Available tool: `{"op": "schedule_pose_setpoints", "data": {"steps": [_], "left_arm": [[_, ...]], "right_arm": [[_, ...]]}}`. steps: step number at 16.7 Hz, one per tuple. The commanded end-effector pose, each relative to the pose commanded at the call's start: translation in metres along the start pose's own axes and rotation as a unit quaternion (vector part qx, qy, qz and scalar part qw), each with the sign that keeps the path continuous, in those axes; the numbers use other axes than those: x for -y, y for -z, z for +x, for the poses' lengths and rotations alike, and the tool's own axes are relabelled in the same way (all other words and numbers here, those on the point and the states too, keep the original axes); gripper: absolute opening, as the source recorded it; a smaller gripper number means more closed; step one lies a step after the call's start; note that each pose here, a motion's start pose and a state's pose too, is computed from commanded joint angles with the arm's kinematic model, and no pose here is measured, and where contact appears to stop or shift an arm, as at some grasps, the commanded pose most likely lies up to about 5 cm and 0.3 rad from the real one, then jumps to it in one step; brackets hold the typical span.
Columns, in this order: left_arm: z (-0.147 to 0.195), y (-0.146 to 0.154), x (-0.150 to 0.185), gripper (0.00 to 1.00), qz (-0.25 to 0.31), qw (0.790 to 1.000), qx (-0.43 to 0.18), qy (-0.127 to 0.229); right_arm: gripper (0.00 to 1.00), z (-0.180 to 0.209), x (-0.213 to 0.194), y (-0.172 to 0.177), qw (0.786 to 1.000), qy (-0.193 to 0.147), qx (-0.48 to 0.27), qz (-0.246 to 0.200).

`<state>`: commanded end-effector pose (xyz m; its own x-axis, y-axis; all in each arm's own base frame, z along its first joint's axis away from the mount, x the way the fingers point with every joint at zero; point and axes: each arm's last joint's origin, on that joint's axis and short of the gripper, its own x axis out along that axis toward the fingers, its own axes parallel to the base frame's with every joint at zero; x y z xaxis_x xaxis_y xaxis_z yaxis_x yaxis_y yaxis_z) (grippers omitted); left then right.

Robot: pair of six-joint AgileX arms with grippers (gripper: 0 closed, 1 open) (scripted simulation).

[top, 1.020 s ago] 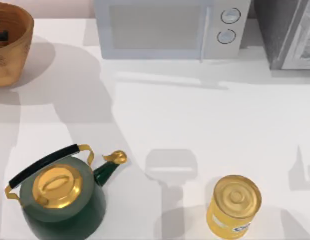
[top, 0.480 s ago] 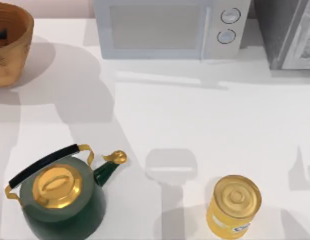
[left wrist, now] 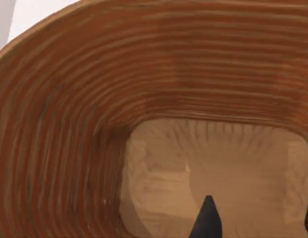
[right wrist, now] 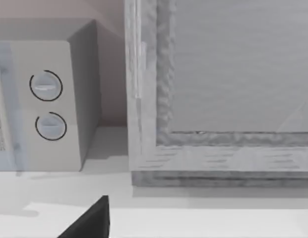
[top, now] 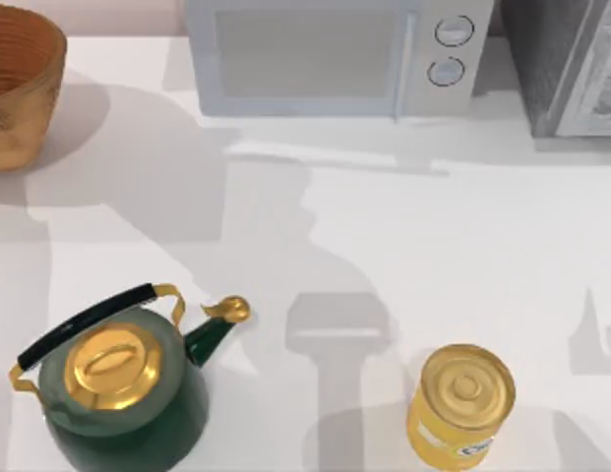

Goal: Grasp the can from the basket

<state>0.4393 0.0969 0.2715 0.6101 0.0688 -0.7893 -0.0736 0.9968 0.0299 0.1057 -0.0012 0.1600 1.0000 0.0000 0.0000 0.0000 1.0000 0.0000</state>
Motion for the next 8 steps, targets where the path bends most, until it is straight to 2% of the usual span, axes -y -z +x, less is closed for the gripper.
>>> {"op": "schedule_pose_setpoints", "data": {"steps": [2,4,6,8], "left_arm": [[-0.056,0.015,0.012,0.0,0.002,0.998,0.063,-0.011],[-0.109,0.043,0.025,0.0,0.005,0.992,0.129,-0.017],[-0.151,0.085,0.038,0.0,0.008,0.981,0.192,-0.019],[-0.179,0.134,0.049,0.0,0.009,0.968,0.25,-0.016]], "right_arm": [[1.0,0.0,0.0,0.0,1.0,0.0,0.0,0.0],[1.0,0.0,0.0,0.0,1.0,0.0,0.0,0.0],[1.0,0.0,0.0,0.0,1.0,0.0,0.0,0.0],[1.0,0.0,0.0,0.0,1.0,0.0,0.0,0.0]]}}
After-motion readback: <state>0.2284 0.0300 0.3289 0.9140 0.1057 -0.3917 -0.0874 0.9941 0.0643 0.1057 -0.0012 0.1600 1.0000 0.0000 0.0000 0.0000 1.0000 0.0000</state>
